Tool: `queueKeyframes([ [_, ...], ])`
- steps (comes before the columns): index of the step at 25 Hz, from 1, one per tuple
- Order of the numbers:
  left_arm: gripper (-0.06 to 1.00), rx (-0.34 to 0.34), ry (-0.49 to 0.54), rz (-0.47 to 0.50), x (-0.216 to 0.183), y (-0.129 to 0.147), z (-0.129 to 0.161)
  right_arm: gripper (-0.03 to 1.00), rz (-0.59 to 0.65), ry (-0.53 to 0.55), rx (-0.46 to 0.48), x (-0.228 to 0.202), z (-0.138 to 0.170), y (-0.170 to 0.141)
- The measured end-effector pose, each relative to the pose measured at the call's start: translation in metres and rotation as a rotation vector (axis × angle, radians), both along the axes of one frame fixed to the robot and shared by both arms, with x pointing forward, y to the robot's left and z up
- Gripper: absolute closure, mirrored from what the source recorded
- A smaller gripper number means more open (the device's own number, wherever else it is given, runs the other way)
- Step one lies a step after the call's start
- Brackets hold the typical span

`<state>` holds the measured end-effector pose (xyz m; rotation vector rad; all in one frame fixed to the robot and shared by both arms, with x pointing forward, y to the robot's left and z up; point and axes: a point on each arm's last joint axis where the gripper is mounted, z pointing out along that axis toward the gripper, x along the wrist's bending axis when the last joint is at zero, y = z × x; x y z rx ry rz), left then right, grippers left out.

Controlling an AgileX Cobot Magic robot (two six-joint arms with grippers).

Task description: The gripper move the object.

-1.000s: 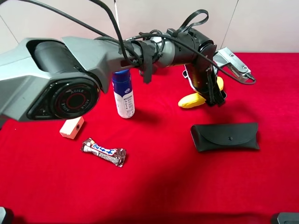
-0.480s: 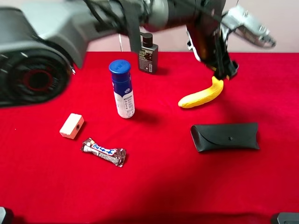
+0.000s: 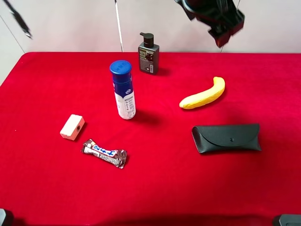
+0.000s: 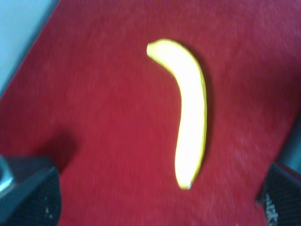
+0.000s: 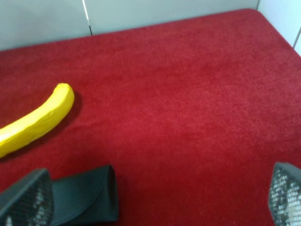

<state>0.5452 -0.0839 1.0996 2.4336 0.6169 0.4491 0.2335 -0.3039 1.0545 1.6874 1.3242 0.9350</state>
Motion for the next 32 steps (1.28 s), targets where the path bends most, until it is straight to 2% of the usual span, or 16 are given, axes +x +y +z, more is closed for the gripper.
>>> queueKeyframes([
  [4,0.10,0.060,0.050,0.010,-0.012,0.016,0.017,0.27,0.000,0.000,0.000,0.000,0.000,0.000],
  [10,0.10,0.042,0.035,0.012,-0.023,0.031,0.038,0.27,0.000,0.000,0.000,0.000,0.000,0.000],
  [17,0.10,0.113,0.103,0.030,-0.048,0.065,0.032,0.27,0.000,0.000,0.000,0.000,0.000,0.000],
  [22,0.10,0.171,0.201,0.127,-0.064,0.108,0.013,0.27,0.000,0.000,0.000,0.000,0.000,0.000],
  [26,0.10,0.201,0.241,0.190,-0.081,0.150,0.007,0.27,0.000,0.000,0.000,0.000,0.000,0.000],
  [32,0.10,0.195,0.251,0.261,-0.119,0.218,0.007,0.27,0.000,0.000,0.000,0.000,0.000,0.000],
])
